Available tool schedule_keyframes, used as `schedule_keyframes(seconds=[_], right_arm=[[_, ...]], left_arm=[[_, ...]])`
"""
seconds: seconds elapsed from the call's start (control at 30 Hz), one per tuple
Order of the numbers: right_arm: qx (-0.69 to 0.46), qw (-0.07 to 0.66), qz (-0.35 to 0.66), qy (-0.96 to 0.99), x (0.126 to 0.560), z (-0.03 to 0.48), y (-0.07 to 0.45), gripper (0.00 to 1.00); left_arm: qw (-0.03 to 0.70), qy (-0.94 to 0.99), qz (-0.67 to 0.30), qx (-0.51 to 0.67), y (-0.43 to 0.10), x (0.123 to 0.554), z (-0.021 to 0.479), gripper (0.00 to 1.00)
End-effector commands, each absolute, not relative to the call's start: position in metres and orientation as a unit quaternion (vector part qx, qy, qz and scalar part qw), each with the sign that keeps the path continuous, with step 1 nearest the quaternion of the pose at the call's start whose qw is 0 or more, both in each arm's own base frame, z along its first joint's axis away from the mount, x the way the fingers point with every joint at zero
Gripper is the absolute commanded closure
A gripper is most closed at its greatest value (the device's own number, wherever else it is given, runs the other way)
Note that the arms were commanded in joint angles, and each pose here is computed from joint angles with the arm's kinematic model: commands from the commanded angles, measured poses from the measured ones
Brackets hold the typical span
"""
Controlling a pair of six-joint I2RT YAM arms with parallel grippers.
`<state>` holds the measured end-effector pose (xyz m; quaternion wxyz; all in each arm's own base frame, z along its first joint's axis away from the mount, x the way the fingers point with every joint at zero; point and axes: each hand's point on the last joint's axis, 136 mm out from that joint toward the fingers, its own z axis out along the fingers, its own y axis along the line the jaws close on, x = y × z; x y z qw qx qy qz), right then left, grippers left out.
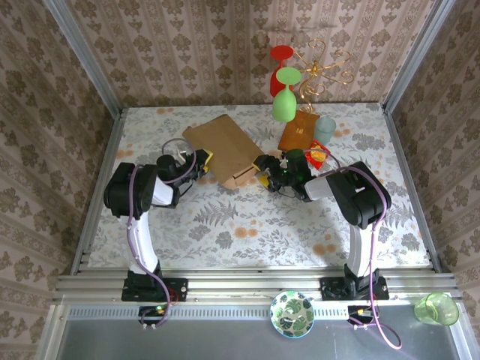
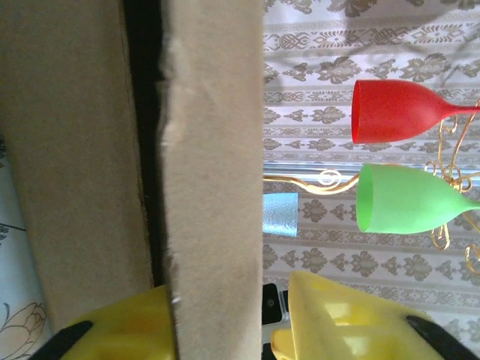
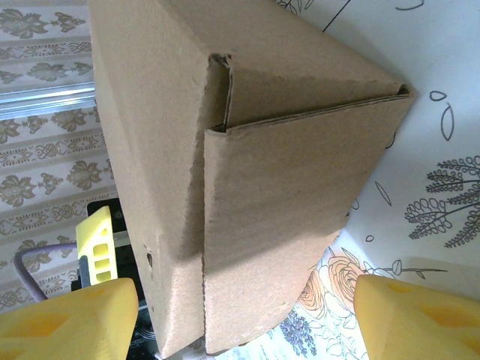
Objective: Fold the paper box
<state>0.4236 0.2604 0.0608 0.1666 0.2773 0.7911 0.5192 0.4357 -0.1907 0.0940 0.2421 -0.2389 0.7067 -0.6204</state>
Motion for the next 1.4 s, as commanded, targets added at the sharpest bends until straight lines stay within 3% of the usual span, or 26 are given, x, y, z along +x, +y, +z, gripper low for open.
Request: schedule_keyframes(seconds=[0.0,0.1,0.23,0.87,1.17,1.37], right_arm=[[0.27,0.169,0.529,0.787,0.43,0.064,0.263,0.24],[0.271,0.17,0.528,0.786,0.431,0.063,0.262,0.24],[0.271,0.175,0.531,0.784,0.434,0.067,0.26,0.24],[0.232,0.187,0.496,0.815,0.444,0.06,0.258,0.21],[0.212,0.18,0.49,0.826,0.438,0.067,0.263,0.21],[0.213,0.171,0.491,0.827,0.433,0.064,0.266,0.21]], left_arm=[[0.248,0.704,-0.624,-0.23,-0.189,0.438,0.093,0.79],[0.246,0.706,-0.621,-0.234,-0.186,0.437,0.09,0.93],[0.241,0.712,-0.615,-0.239,-0.175,0.43,0.08,0.98],[0.215,0.73,-0.603,-0.237,-0.131,0.39,0.052,1.0],[0.247,0.701,-0.636,-0.209,-0.134,0.4,0.117,1.0],[0.235,0.703,-0.638,-0.21,-0.136,0.392,0.114,1.0]])
